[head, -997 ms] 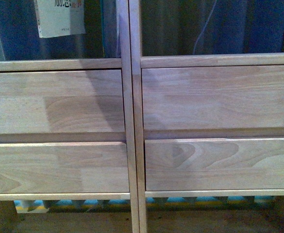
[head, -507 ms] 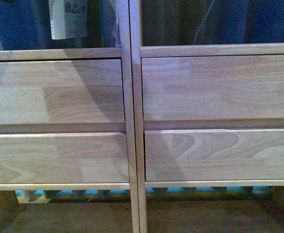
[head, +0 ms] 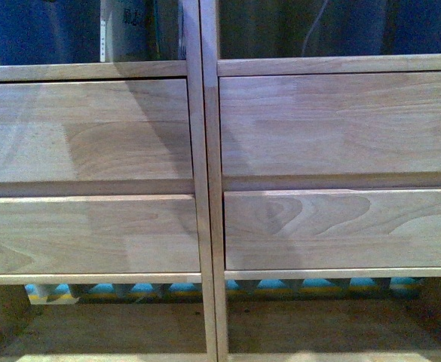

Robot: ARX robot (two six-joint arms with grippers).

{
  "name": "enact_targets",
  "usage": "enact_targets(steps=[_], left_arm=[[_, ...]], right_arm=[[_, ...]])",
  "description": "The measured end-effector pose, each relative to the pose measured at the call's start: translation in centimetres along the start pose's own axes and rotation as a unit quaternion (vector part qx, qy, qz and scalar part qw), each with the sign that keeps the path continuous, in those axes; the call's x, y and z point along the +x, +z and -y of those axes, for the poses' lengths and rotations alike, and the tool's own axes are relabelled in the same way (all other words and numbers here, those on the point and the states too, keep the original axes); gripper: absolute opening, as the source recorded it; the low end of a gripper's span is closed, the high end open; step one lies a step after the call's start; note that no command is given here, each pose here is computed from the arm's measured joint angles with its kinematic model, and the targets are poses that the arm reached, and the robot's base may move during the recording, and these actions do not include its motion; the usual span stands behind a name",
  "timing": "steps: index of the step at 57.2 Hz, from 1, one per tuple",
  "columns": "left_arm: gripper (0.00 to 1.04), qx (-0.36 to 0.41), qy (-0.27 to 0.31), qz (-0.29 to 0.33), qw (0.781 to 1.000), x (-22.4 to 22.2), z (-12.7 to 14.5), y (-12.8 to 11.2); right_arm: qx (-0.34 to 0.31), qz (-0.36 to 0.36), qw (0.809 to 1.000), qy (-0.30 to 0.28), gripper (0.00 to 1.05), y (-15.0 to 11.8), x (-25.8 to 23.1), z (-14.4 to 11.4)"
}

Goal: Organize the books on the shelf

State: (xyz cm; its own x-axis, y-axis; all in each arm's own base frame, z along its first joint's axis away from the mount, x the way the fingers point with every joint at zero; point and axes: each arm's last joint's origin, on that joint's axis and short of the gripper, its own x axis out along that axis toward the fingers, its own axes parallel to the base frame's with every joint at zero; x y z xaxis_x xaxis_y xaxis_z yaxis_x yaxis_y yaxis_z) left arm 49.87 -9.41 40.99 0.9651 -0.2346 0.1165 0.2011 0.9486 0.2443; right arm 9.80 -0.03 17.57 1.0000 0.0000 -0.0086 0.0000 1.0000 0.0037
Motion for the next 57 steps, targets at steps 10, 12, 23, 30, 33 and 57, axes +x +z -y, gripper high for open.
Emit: enact_targets(steps=[10, 12, 23, 30, 33, 57], left_arm=[[0.43, 0.005, 0.011, 0.003, 1.000, 0.0, 0.0, -0.3], [0.49, 0.005, 0.010, 0.003, 1.000, -0.1, 0.1, -0.6], [0.81, 0.006, -0.024, -0.001, 1.000, -2.1, 1.7, -1.5], [0.99, 0.000, -0.044, 0.013, 0.999, -4.6, 2.6, -0.8], [0.97, -0.003, -0.046, 0.021, 0.999, -5.8, 2.8, -0.3], [0.97, -0.039, 0.004, 0.115, 0.993, -20.7, 0.9, 0.9]], right_arm=[[0.000, 0.004, 1.000, -0.001, 0.03, -0.8, 0.0, 0.0], [0.000, 0.004, 1.000, -0.001, 0.03, -0.8, 0.0, 0.0], [0.000, 0.006, 1.000, 0.000, 0.03, -0.8, -0.1, 0.0], [0.000, 0.007, 1.000, 0.000, 0.03, -0.8, -0.1, 0.0], [0.000, 0.007, 1.000, 0.000, 0.03, -0.8, -0.1, 0.0], [0.000, 0.007, 1.000, 0.000, 0.03, -0.8, -0.1, 0.0]])
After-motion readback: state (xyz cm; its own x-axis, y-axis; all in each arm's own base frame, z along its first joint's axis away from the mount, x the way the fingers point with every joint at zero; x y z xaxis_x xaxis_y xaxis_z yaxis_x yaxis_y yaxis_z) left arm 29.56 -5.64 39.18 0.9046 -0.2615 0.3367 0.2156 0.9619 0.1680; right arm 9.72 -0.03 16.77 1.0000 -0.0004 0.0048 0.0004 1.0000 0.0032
